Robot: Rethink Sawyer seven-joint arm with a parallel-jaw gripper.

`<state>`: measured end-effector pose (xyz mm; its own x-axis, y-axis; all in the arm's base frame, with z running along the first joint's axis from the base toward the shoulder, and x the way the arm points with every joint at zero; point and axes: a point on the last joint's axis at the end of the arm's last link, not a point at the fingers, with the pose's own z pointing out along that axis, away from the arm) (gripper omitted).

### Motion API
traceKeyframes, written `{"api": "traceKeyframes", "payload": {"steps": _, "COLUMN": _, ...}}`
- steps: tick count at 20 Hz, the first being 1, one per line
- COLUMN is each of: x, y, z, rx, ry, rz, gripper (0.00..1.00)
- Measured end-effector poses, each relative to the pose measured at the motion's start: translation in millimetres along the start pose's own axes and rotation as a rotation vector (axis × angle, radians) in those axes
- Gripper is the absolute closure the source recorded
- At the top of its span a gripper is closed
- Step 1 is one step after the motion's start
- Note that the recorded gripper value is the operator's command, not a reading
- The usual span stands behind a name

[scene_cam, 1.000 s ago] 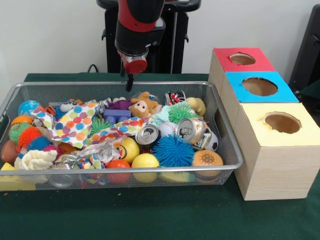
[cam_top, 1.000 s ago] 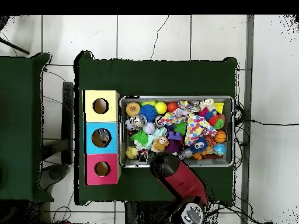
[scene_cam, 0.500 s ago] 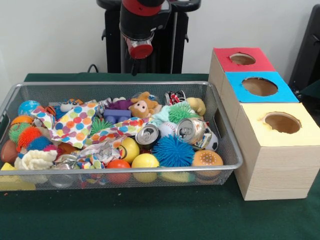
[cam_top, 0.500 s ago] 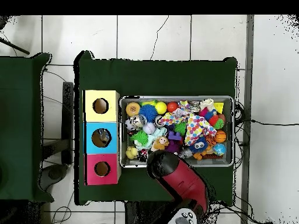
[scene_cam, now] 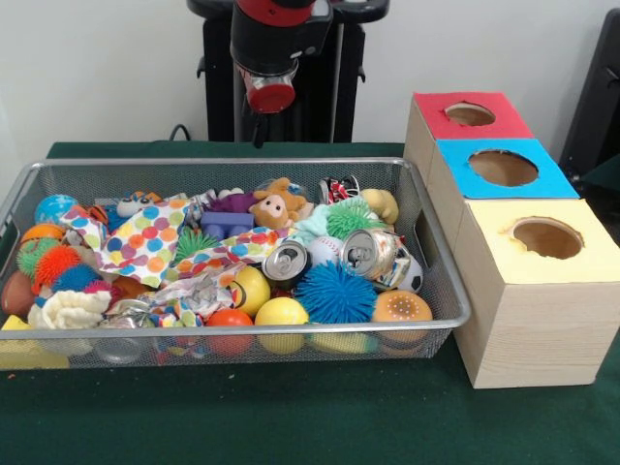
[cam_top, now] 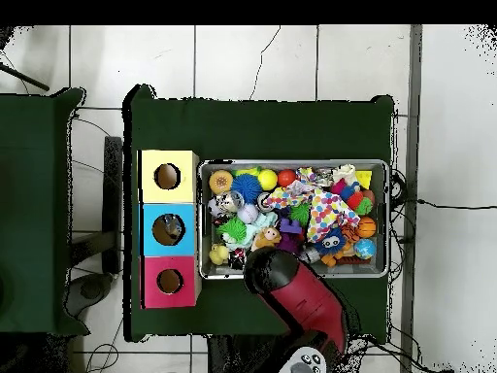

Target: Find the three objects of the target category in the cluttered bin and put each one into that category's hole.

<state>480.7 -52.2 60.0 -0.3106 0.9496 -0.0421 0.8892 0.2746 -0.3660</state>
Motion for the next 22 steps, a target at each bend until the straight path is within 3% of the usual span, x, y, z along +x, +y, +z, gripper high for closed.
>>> {"api": "traceKeyframes", "payload": {"steps": 22, "x": -11.7, "y": 26.4, "z": 11.9, "rx": 0.002, "ry": -0.030, "rz": -0.015, "gripper": 0.00}}
